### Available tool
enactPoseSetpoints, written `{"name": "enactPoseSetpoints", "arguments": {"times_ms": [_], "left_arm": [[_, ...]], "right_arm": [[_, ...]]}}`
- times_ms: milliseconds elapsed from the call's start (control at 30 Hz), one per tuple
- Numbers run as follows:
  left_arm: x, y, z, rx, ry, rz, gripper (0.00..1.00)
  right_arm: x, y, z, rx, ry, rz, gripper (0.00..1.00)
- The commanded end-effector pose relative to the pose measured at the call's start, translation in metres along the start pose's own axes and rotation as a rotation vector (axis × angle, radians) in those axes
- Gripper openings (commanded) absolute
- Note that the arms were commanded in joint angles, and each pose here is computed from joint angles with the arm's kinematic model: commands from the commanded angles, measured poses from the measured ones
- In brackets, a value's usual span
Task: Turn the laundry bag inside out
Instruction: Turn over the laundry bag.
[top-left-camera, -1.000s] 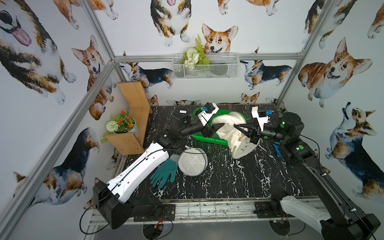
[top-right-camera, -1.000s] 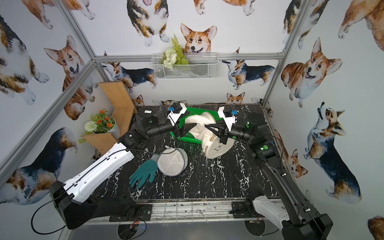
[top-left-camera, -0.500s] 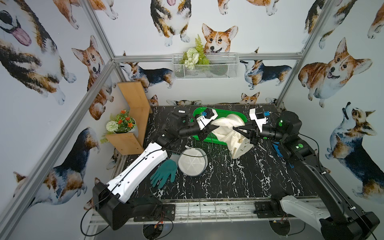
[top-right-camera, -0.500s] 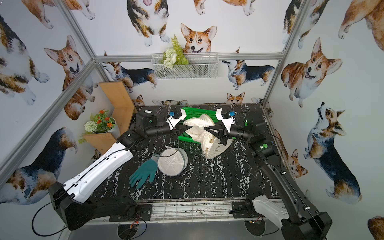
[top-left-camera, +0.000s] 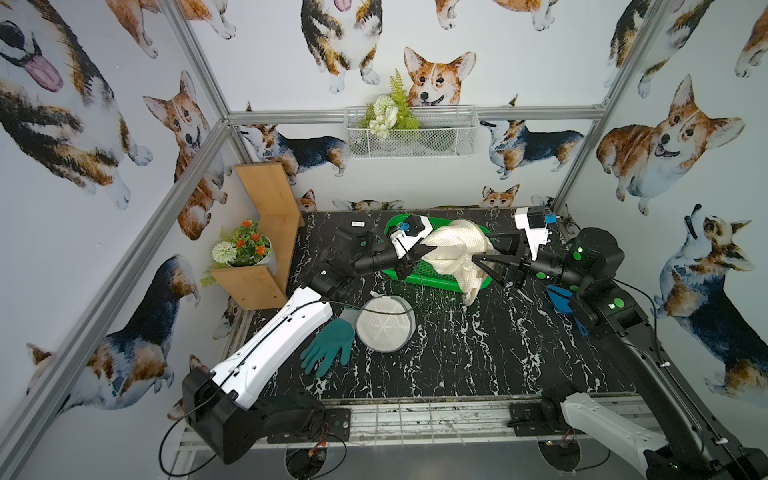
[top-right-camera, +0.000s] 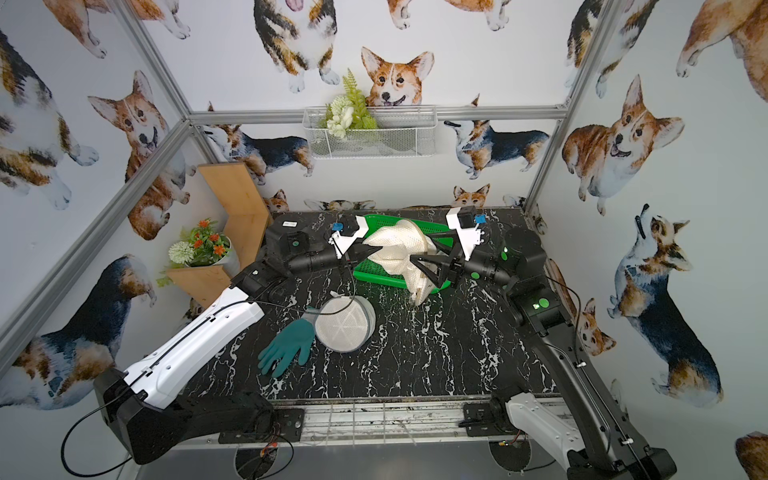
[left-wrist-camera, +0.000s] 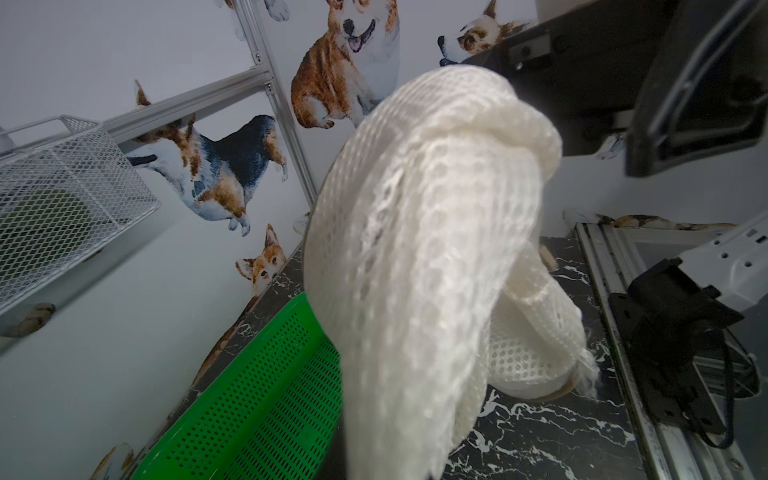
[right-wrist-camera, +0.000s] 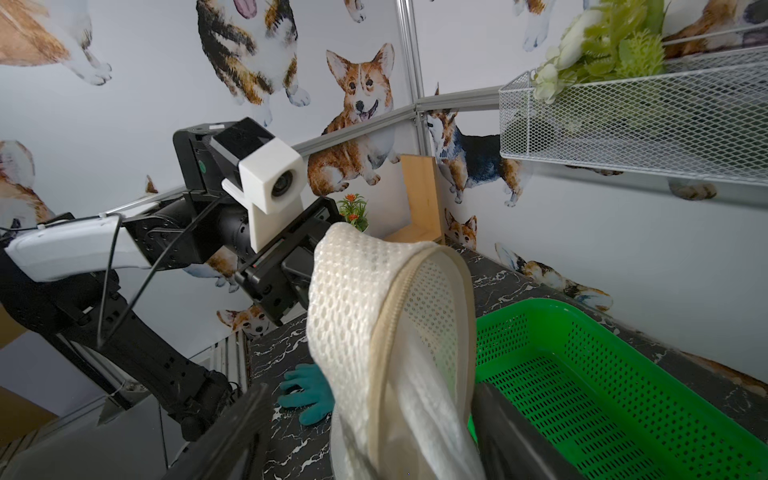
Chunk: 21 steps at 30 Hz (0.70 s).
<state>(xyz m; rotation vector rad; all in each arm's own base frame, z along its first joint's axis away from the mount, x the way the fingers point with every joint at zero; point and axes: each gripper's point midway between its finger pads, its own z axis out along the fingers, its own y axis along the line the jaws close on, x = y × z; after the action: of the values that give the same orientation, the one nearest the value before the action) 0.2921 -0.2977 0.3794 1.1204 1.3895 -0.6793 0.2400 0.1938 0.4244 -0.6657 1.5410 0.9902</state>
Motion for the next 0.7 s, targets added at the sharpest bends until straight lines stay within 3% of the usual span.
{"name": "enactPoseSetpoints", "arguments": {"times_ms": [0,67,233,667], "left_arm": [[-0.005,0.018,-0.003,-0.098,0.011,0.069,0.0],[-0.004,0.02,-0.004,-0.109,0.022,0.087,0.0],[-0.001,0.019,-0.005,-0.122,0.068,0.155,0.0],[0.003,0.012,-0.002,-0.107,0.116,0.224,0.0]], "right_arm": [[-0.02,-0.006,-0.007,0.08,-0.063,0.071,0.84],[-0.03,-0.011,-0.008,0.116,-0.087,0.085,0.82],[-0.042,-0.019,0.005,0.105,-0.076,0.194,0.51],[-0.031,-0.016,0.035,0.02,0.019,0.282,0.51]]}}
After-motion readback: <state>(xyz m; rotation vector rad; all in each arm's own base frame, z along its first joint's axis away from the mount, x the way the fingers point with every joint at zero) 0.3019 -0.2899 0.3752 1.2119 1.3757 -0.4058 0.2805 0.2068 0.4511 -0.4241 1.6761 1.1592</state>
